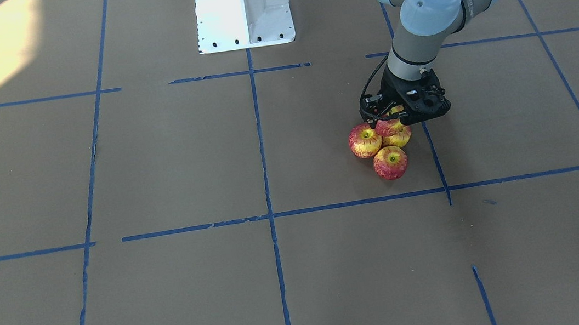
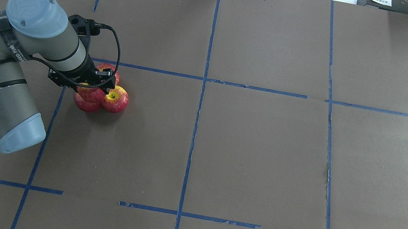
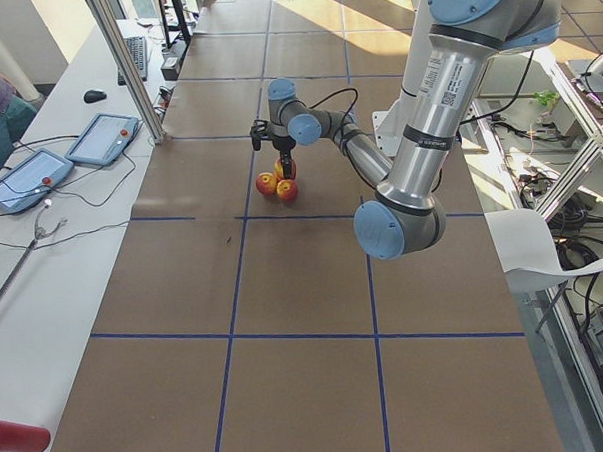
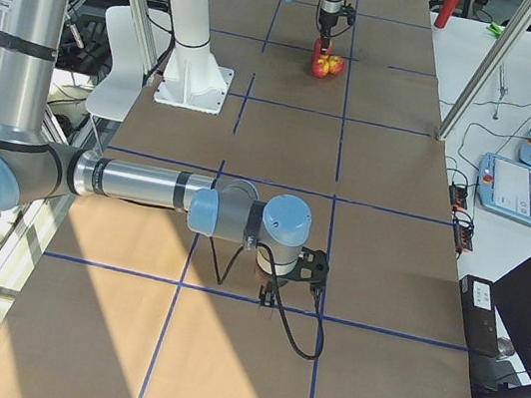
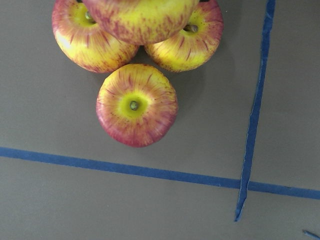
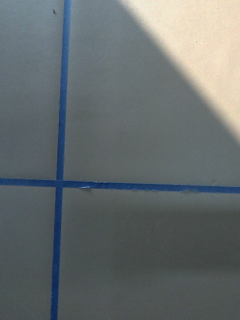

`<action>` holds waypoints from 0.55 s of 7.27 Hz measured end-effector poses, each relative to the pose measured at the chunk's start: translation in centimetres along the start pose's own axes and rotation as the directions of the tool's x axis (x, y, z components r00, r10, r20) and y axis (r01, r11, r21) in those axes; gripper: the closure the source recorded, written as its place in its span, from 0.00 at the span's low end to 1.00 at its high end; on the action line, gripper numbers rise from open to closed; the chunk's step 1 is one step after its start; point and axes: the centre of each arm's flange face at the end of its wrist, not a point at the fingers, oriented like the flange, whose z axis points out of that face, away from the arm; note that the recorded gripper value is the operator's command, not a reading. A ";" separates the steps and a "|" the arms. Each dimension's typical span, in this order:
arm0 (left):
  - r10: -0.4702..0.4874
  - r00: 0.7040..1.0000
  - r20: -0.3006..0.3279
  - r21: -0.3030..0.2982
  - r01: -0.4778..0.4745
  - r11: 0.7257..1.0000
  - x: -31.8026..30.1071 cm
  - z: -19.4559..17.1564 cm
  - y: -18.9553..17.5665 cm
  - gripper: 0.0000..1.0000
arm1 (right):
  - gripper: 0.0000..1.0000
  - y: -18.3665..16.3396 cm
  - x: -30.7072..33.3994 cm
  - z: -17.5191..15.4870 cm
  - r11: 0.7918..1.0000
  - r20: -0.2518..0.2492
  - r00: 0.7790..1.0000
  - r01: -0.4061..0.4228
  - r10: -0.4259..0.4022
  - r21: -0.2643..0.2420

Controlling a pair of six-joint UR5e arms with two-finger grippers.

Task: Stack apples
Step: 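Lower the apple onto the top of the cluster with the left gripper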

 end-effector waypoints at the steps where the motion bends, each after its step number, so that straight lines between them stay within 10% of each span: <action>1: 0.003 1.000 -0.004 0.002 -0.003 1.000 0.2 -0.1 0.0 0.91 | 0.00 0.0 0.0 0.0 1.000 0.000 1.000 0.000 0.000 0.000; 4: 0.006 1.000 -0.020 0.022 -0.005 1.000 0.1 -0.7 -0.6 0.91 | 0.00 0.0 0.0 0.0 1.000 0.000 1.000 0.000 0.000 0.000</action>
